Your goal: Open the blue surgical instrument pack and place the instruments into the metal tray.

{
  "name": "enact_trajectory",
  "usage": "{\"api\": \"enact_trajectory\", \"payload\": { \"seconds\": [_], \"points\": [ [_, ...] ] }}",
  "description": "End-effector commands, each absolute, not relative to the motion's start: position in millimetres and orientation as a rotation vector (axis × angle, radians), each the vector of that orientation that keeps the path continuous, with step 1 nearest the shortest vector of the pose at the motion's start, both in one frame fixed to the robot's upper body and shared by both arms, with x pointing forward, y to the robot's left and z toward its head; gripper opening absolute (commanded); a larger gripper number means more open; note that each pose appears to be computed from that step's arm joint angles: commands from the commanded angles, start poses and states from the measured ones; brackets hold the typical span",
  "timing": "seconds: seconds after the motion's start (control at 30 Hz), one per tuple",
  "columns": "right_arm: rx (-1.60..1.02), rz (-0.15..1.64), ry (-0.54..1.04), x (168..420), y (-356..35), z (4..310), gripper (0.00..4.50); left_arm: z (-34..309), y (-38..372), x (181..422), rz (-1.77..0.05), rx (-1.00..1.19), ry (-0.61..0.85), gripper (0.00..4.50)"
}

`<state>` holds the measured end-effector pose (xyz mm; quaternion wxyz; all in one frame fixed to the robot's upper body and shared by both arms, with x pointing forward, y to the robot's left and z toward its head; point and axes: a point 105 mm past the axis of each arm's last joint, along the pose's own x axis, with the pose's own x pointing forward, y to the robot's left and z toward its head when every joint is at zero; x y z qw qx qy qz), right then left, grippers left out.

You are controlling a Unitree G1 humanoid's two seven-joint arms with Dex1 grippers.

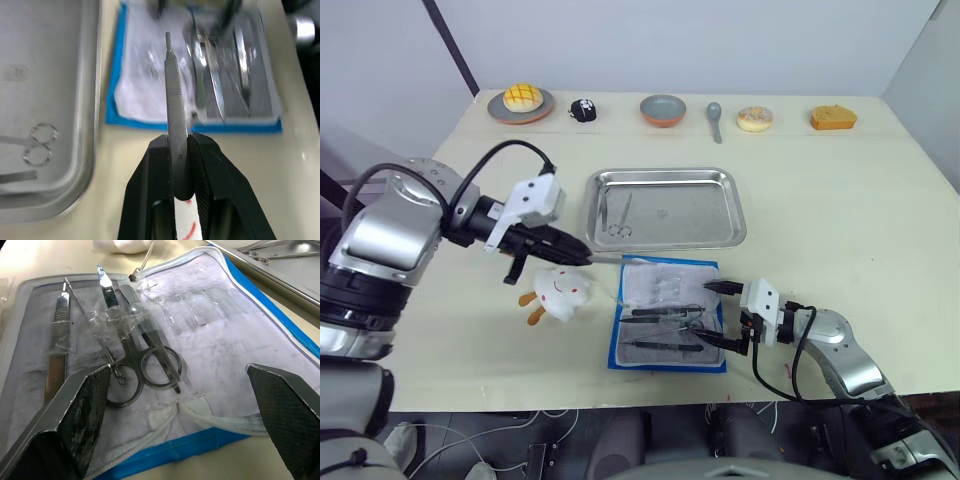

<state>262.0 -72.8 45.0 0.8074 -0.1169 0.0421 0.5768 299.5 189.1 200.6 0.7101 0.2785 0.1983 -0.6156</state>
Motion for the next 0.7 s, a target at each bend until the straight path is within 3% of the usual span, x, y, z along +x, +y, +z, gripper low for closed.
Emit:
{"api": "enact_trajectory", "payload": {
  "seconds": [0.03,0.37,0.7],
  "points": [
    [-0.252,1.204,0.325,250,-90,-5,4.50,218,174,310,-1.246,0.524,0.298,0.00],
    [-0.255,1.214,0.331,251,-90,-6,4.50,207,120,336,-0.858,0.243,0.116,0.00],
    [-0.256,1.210,0.334,250,-92,-7,4.50,191,101,365,-0.454,0.075,0.080,0.00]
  ]
}}
